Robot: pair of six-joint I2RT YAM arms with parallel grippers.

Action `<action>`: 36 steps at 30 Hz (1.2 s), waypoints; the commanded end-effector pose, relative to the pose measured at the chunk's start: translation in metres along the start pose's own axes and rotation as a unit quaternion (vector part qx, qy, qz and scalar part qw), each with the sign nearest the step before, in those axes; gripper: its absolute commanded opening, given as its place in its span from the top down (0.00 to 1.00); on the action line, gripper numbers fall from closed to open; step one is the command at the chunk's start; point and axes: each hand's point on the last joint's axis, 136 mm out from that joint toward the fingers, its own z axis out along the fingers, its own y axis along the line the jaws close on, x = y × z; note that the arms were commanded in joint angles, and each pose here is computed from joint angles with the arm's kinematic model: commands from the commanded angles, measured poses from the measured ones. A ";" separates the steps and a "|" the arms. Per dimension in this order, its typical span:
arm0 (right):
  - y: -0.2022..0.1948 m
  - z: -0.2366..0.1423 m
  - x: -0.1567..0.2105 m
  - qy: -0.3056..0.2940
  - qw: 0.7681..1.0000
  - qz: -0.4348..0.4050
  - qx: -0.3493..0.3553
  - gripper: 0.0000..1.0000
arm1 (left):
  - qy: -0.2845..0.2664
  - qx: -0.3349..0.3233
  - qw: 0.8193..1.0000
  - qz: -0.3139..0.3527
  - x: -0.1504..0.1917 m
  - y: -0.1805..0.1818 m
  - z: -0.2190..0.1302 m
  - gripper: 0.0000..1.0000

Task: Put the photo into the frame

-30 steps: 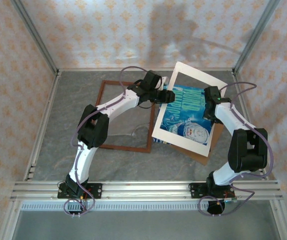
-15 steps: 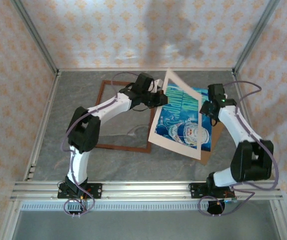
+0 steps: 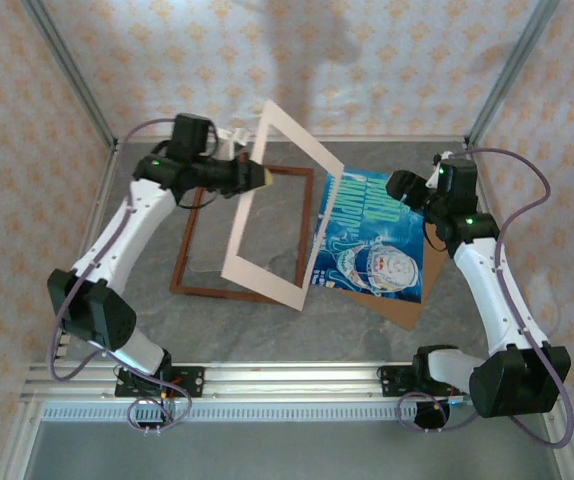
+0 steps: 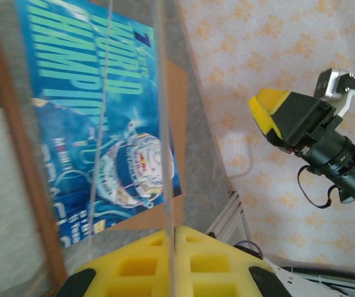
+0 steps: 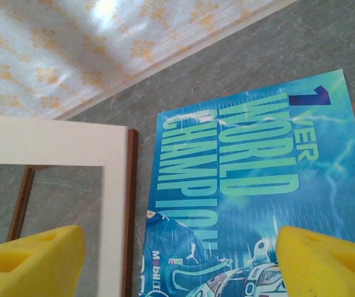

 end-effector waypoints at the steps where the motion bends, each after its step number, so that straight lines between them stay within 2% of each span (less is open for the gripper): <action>1: 0.002 0.008 0.003 0.001 1.000 0.007 -0.009 0.20 | 0.034 -0.057 0.996 -0.053 0.018 0.053 -0.032 1.00; 3: -0.003 0.019 0.009 0.017 1.000 0.014 -0.003 0.21 | 0.034 -0.093 0.993 -0.071 0.015 0.087 -0.041 1.00; 7: -0.007 0.029 0.015 0.031 0.999 0.019 0.002 0.21 | 0.086 -0.179 0.976 -0.092 0.020 0.148 -0.037 1.00; 11: -0.009 0.032 0.019 0.035 0.999 0.018 0.006 0.22 | 0.114 -0.229 0.962 -0.092 0.011 0.182 -0.033 1.00; 14: -0.010 0.032 0.020 0.037 0.999 0.017 0.006 0.22 | 0.107 -0.245 0.957 -0.108 -0.002 0.200 -0.028 1.00; 20: -0.011 0.035 0.022 0.040 0.999 0.017 0.006 0.22 | 0.082 -0.268 0.952 -0.126 -0.016 0.219 -0.026 1.00; 30: -0.014 0.038 0.025 0.044 0.999 0.016 0.013 0.22 | 0.031 -0.258 0.952 -0.161 -0.028 0.238 -0.041 1.00; 33: -0.015 0.040 0.025 0.048 0.999 0.017 0.014 0.22 | 0.041 -0.242 0.954 -0.170 -0.025 0.242 -0.029 1.00; 36: -0.015 0.040 0.026 0.049 0.999 0.017 0.014 0.22 | 0.074 -0.244 0.954 -0.157 -0.019 0.242 -0.016 1.00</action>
